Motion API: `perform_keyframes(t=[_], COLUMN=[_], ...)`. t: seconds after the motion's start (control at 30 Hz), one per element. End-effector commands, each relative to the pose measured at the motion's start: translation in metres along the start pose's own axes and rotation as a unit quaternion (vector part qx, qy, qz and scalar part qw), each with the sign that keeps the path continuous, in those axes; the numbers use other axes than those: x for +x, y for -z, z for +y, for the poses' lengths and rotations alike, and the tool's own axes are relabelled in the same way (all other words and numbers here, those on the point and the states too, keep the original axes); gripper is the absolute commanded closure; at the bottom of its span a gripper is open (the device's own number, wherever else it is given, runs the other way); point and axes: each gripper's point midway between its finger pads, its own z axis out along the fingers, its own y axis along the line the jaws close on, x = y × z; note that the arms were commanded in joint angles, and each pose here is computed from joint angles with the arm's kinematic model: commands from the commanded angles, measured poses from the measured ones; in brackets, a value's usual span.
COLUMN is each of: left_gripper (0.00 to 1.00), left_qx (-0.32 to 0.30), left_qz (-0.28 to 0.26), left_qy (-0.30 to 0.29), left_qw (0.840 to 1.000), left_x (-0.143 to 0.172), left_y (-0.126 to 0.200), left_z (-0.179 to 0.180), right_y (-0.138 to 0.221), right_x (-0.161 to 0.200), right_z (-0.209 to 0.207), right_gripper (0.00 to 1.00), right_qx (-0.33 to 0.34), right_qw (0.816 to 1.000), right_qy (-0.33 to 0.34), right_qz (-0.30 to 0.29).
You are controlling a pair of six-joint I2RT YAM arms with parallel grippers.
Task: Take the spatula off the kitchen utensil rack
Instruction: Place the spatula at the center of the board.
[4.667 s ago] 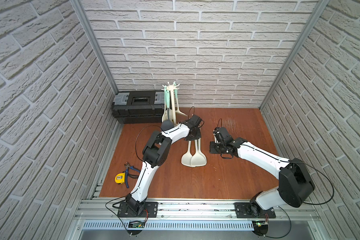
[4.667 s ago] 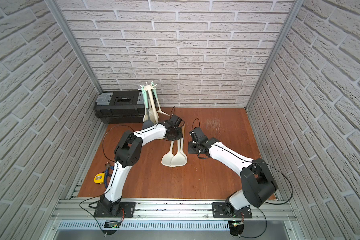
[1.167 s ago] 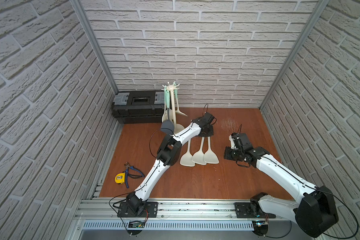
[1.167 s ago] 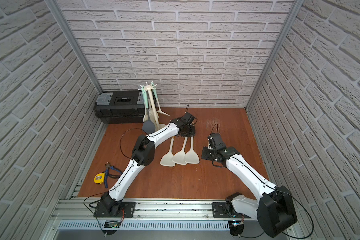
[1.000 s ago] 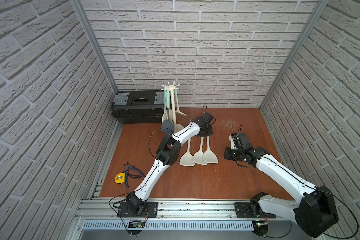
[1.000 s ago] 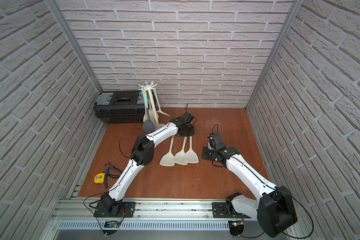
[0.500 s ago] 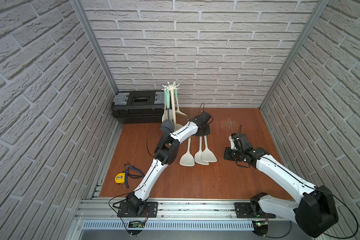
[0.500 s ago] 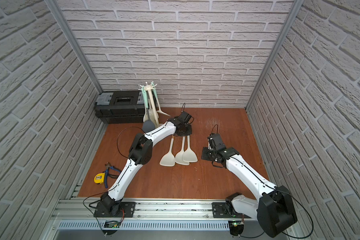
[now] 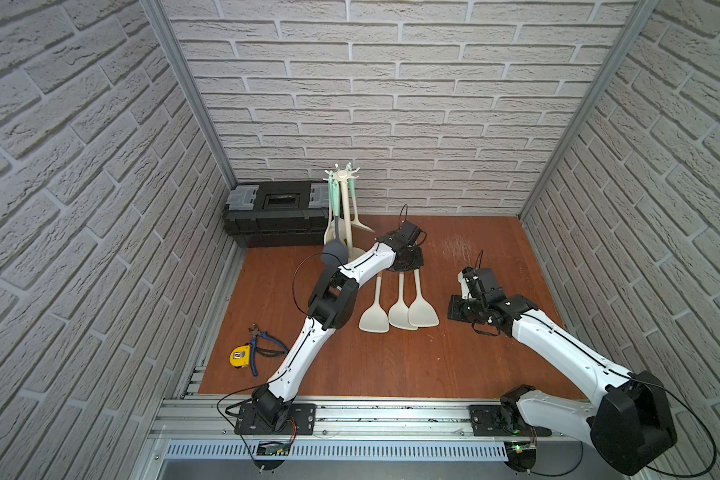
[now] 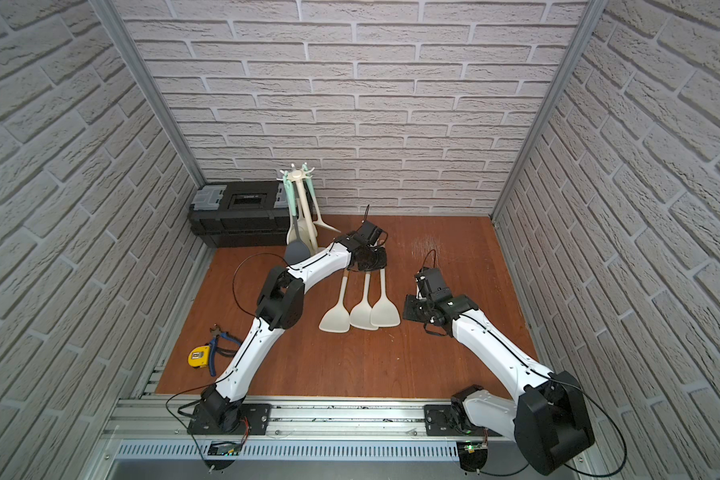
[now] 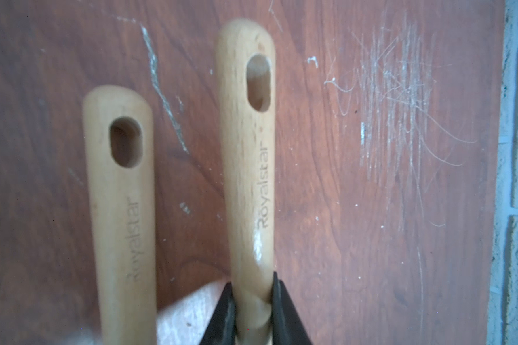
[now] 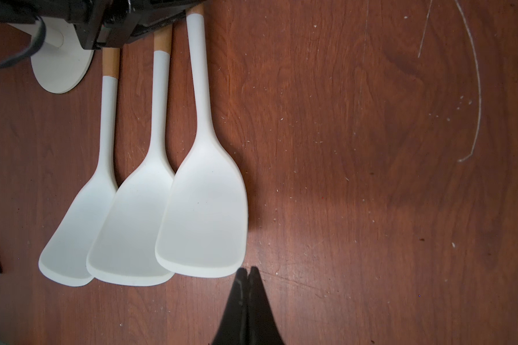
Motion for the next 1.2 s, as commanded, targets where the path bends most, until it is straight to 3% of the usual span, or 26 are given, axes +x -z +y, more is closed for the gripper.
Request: perform_keyframes(t=[0.0,0.3,0.47,0.73,0.97,1.17], left_gripper=[1.00,1.00,0.75,0.60,0.57,0.57], left_qx=[0.033,0.014,-0.007,0.005,0.040,0.086], left_qz=[-0.026,-0.012,-0.013,-0.032,-0.062,-0.131], left_qy=[0.000,0.012,0.012,-0.001,-0.041,-0.128], left_qw=[0.999,1.000,1.000,0.999,0.996,0.979], left_x=[-0.015,0.003,0.003,-0.011,-0.035,-0.062], left_y=[0.027,0.003,-0.001,0.017,0.070,0.181], left_z=[-0.030,-0.022,-0.010,-0.020,-0.047,-0.092], right_y=[0.001,0.004,0.007,0.010,0.021,0.034], right_x=[-0.001,0.001,0.002,0.000,-0.014,-0.041], right_z=[-0.001,-0.003,-0.006,-0.004,0.004,0.027], right_gripper=[0.97,0.97,0.97,0.97,0.96,0.95], right_qx=[-0.004,-0.001,0.003,0.000,-0.009,-0.039], right_qw=[1.000,1.000,1.000,1.000,0.999,0.997], right_qy=[-0.001,0.001,0.005,0.005,0.007,0.018], right_qz=[-0.008,-0.011,-0.014,-0.017,-0.033,-0.060])
